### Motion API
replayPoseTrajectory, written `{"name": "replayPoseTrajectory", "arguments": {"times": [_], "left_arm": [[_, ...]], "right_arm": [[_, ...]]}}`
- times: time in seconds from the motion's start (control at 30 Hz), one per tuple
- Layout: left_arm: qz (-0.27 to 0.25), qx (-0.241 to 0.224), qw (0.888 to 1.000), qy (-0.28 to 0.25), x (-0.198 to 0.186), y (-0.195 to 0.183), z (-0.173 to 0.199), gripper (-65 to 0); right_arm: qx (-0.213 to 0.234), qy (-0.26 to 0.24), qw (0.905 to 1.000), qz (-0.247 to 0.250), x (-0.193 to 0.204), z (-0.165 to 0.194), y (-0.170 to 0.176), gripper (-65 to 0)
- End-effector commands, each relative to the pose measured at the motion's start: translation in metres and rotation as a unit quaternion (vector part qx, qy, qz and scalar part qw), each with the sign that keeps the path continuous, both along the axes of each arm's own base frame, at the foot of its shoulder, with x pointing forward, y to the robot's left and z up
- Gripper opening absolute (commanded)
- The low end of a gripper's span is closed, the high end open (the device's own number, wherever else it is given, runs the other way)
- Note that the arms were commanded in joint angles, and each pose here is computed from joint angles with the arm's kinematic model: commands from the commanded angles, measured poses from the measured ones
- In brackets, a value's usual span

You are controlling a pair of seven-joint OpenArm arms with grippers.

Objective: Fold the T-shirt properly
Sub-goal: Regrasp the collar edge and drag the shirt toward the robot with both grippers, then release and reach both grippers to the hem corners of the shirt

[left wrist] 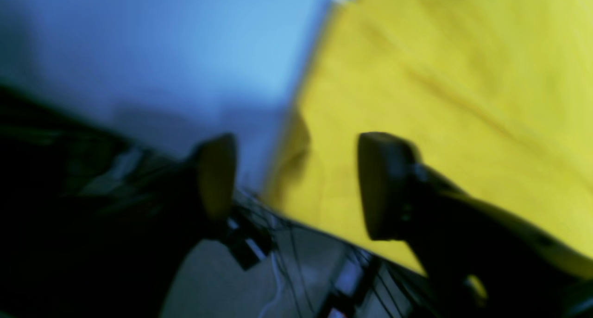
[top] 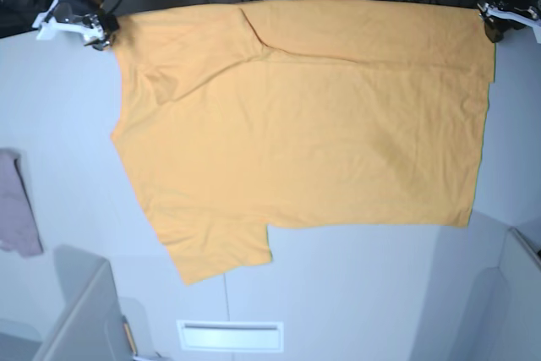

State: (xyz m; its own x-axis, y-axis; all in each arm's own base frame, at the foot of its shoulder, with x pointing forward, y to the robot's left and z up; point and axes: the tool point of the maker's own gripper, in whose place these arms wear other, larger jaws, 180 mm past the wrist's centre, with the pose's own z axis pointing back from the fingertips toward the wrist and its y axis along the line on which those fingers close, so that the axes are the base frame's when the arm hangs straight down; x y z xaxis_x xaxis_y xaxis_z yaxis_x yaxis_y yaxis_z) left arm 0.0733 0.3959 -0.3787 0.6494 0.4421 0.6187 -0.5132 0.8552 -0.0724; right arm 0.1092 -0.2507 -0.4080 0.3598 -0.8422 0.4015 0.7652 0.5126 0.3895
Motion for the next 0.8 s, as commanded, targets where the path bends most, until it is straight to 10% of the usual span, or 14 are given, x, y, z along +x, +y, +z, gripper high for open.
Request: {"name": "replayPoseTrajectory", "arguments": {"times": [0.0, 0.4, 0.67, 0.77], "left_arm": [[0.003, 0.024, 0.999, -0.021, 0.005, 0.013, 0.018, -20.7], [-0.045, 0.078, 0.987, -0.136, 0.081, 0.001, 0.085, -20.6], [-0.111, 0.066, 0.980, -0.150, 0.128, -0.032, 0.079, -65.0], [-0.123, 0.085, 0.979, -0.142, 0.137, -0.034, 0.078, -65.0]], "right_arm": [[-0.027, -0.016, 0.9995, -0.004, 0.005, 0.011, -0.014, -34.1], [-0.045, -0.119, 0.9905, 0.050, 0.121, 0.042, -0.021, -34.2], [-0.024, -0.122, 0.9870, 0.102, 0.212, 0.024, -0.008, -34.2], [-0.022, -0.122, 0.9849, 0.121, 0.248, 0.025, -0.001, -33.8]]}}
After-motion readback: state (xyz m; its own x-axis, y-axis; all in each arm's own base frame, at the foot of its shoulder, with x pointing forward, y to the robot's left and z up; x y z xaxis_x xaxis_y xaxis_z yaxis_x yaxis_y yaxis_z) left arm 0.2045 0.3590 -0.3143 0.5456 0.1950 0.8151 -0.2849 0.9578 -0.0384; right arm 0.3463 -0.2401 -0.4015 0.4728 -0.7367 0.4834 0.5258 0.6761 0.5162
